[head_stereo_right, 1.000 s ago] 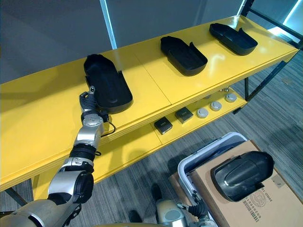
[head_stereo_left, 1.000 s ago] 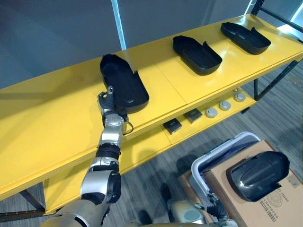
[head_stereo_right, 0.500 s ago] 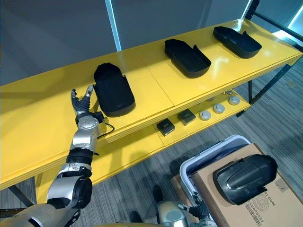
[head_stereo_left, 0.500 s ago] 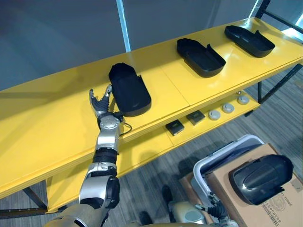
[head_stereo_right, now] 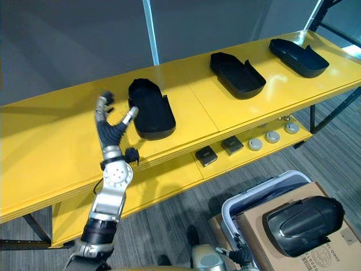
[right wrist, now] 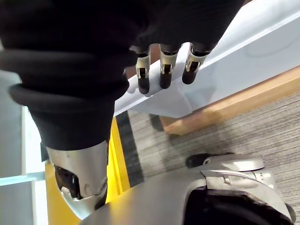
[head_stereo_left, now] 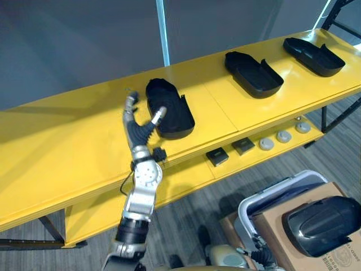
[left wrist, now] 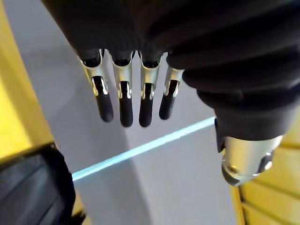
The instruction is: Walk over and take plastic housings, then place them on the shelf
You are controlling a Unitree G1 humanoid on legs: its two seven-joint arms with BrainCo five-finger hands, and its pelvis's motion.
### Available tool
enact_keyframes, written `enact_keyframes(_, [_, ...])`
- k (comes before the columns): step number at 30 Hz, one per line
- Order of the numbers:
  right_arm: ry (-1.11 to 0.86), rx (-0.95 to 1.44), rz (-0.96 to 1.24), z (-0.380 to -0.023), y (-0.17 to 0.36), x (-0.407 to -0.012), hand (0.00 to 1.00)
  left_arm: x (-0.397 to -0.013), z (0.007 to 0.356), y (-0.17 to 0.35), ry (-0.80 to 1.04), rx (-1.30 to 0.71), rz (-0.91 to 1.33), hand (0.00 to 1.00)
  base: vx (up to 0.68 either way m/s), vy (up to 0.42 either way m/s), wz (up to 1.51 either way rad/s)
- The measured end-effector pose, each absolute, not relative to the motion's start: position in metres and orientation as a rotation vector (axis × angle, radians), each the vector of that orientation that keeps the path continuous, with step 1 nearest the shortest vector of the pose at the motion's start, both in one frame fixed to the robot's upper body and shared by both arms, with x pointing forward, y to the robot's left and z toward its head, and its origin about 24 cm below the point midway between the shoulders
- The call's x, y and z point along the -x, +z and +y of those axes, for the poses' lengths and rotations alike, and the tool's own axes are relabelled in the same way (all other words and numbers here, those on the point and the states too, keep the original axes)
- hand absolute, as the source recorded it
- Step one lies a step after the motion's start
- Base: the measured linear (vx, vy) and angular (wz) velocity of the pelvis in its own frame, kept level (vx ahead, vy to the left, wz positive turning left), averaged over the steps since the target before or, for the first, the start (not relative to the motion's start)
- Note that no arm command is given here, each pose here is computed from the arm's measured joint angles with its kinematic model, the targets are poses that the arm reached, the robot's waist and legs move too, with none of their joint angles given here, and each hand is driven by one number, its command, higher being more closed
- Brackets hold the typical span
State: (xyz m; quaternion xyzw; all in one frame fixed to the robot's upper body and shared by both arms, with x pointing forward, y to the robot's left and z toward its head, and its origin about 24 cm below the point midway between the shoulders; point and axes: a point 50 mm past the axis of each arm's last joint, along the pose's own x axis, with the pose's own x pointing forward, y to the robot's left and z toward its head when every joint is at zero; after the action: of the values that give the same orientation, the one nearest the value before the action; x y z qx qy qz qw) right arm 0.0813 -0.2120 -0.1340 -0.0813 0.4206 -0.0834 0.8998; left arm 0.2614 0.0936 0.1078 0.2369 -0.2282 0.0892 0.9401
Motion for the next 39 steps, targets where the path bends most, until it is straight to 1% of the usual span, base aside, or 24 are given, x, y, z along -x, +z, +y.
enact_keyframes(3, [-0.166, 0.171, 0.871, -0.212, -0.135, -0.083, 0.00, -0.261, 0.092, 0.101, 0.109, -0.588, -0.474, 1.00, -0.03, -0.003, -0.17])
enact_keyframes(6, [-0.164, 0.173, 0.876, -0.212, -0.136, -0.082, 0.00, -0.262, 0.090, 0.096, 0.076, -0.642, -0.464, 1.00, -0.03, 0.003, -0.07])
enact_keyframes(10, [-0.158, 0.173, 0.883, -0.210, -0.137, -0.081, 0.00, -0.267, 0.091, 0.071, 0.026, -0.775, -0.376, 1.00, -0.01, 0.005, -0.02])
enact_keyframes(16, [-0.147, 0.171, 0.876, -0.207, -0.136, -0.084, 0.00, -0.278, 0.099, 0.056, 0.026, -0.908, -0.296, 1.00, 0.01, 0.046, -0.01])
enact_keyframes(19, [-0.147, 0.169, 0.875, -0.207, -0.136, -0.085, 0.00, -0.284, 0.102, 0.057, 0.043, -0.922, -0.281, 1.00, 0.04, 0.058, -0.07])
enact_keyframes(27, [-0.147, 0.169, 0.873, -0.207, -0.136, -0.088, 0.00, -0.290, 0.127, 0.058, 0.117, -0.962, -0.238, 1.00, 0.01, 0.033, -0.02])
enact_keyframes(34, [-0.146, 0.168, 0.869, -0.207, -0.136, -0.090, 0.00, -0.311, 0.127, 0.064, 0.107, -0.983, -0.217, 1.00, -0.05, -0.012, 0.00])
enact_keyframes(39, [-0.145, 0.163, 0.856, -0.205, -0.134, -0.093, 0.00, -0.323, 0.119, 0.085, 0.119, -0.949, -0.280, 1.00, -0.05, -0.024, -0.01])
